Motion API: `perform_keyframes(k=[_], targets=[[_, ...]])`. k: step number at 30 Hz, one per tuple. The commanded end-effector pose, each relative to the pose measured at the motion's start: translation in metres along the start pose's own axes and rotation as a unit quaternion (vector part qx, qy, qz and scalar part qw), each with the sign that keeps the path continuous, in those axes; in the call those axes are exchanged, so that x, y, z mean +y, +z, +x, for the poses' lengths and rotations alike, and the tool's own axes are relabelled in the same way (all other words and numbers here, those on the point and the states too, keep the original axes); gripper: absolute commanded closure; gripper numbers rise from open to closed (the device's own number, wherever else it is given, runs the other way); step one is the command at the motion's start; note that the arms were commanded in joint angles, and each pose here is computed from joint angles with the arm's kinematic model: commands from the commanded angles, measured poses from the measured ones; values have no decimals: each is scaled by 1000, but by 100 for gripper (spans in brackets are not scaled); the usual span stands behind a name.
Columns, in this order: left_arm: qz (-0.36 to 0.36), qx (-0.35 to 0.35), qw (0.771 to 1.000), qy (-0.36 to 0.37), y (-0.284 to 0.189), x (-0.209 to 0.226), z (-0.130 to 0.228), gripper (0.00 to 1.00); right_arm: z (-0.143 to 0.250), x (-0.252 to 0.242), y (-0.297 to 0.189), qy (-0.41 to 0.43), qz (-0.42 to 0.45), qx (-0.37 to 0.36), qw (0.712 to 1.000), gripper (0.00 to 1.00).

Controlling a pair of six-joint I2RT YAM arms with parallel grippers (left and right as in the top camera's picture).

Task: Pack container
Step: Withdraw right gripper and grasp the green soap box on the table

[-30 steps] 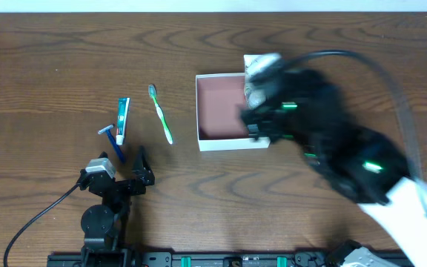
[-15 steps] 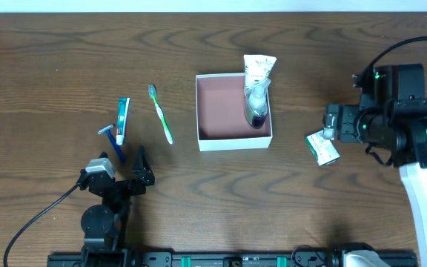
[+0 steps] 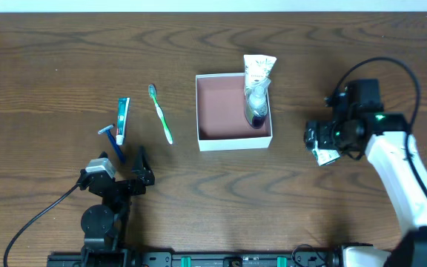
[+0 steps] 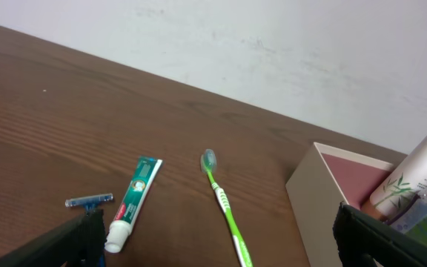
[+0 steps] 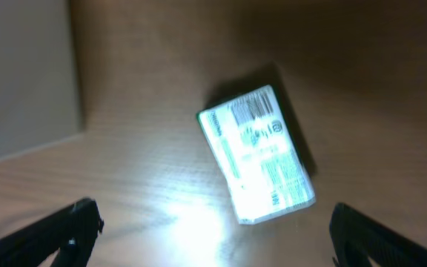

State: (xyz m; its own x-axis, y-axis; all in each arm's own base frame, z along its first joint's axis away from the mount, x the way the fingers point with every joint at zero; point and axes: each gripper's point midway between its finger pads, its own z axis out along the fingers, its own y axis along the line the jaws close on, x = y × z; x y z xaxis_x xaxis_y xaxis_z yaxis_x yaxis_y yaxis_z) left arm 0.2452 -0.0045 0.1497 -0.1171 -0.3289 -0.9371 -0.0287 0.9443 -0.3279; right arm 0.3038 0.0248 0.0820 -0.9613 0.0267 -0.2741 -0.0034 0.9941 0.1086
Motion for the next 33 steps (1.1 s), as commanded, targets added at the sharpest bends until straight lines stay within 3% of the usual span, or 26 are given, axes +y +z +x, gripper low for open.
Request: perform_keyframes(k=[1, 14, 19, 23, 31, 33], targets=[[-24, 21, 999, 5, 1, 11, 15, 2, 9, -5, 24, -42, -1, 13, 999, 1], [-24, 21, 999, 5, 1, 11, 15, 2, 17, -9, 69, -98, -4, 28, 995, 1], [-24, 21, 999, 5, 1, 11, 15, 2, 25, -11, 83, -96, -5, 51, 994, 8], [-24, 21, 999, 5, 1, 11, 15, 2, 34, -12, 92, -93, -7, 72, 993, 18], [-24, 21, 999, 5, 1, 11, 15, 2, 38, -13, 97, -84, -7, 82, 993, 56], [-24, 21, 999, 5, 1, 11, 15, 2, 37, -13, 97, -78, -6, 81, 994, 57]])
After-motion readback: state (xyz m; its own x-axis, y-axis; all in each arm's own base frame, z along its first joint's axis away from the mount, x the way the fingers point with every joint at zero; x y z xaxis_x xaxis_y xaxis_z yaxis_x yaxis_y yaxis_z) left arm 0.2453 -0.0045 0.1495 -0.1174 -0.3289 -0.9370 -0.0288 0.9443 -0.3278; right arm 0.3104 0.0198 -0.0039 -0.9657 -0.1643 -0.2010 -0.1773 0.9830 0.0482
